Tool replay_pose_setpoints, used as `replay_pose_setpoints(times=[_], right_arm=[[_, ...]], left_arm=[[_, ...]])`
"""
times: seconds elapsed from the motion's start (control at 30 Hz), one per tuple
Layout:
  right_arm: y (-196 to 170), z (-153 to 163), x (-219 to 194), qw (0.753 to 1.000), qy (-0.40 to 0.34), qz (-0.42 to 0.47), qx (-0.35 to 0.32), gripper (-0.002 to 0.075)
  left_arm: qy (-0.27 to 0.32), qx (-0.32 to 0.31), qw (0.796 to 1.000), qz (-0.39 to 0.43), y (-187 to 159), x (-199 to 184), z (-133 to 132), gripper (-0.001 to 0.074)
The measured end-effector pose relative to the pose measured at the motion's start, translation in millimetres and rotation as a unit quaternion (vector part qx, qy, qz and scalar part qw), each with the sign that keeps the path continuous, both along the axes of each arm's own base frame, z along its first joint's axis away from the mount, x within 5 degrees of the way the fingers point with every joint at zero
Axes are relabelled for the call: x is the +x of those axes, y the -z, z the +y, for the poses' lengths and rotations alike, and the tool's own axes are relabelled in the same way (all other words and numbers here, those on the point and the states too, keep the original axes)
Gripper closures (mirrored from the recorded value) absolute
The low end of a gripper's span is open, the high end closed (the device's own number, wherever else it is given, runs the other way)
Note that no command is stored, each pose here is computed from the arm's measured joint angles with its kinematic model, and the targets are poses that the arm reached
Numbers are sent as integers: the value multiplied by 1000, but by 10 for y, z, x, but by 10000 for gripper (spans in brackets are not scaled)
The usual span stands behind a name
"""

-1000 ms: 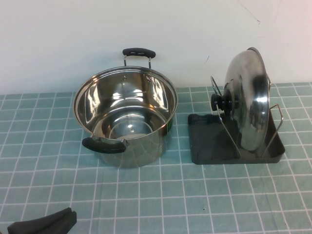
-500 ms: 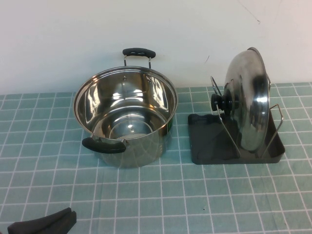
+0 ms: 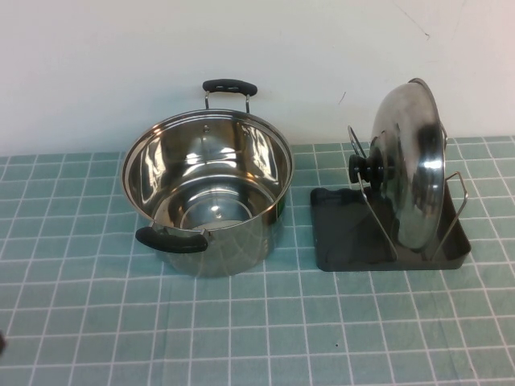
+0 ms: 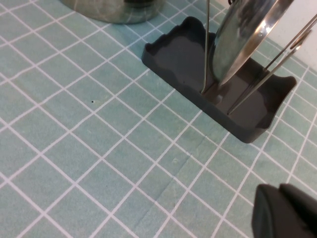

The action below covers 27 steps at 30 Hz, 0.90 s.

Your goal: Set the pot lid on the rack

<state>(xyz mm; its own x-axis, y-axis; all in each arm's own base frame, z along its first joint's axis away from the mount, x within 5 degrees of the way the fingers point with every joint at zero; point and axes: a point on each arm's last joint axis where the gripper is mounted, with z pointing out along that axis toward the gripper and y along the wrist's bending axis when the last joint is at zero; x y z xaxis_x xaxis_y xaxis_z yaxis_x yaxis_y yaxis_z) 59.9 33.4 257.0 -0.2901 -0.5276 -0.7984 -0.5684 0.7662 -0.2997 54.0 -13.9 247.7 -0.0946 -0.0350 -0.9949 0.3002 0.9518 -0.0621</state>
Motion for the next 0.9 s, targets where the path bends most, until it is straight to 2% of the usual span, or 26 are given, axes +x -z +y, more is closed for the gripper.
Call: replay_pose_setpoints(times=[0.17, 0.37, 0.6, 0.9], right_arm=[[0, 0, 0, 1000, 0, 0, 0, 726], [0, 0, 0, 1000, 0, 0, 0, 726], [-1, 1, 0, 1000, 0, 0, 1, 727], [-1, 1, 0, 1000, 0, 0, 1, 727]], left_arm=[[-76, -14, 997, -1, 200, -53, 73, 736], [-138, -29, 987, 80, 680, 0, 119, 736], [-151, -35, 983, 98, 711, -9, 128, 737], [-142, -10, 985, 95, 712, -9, 124, 736]])
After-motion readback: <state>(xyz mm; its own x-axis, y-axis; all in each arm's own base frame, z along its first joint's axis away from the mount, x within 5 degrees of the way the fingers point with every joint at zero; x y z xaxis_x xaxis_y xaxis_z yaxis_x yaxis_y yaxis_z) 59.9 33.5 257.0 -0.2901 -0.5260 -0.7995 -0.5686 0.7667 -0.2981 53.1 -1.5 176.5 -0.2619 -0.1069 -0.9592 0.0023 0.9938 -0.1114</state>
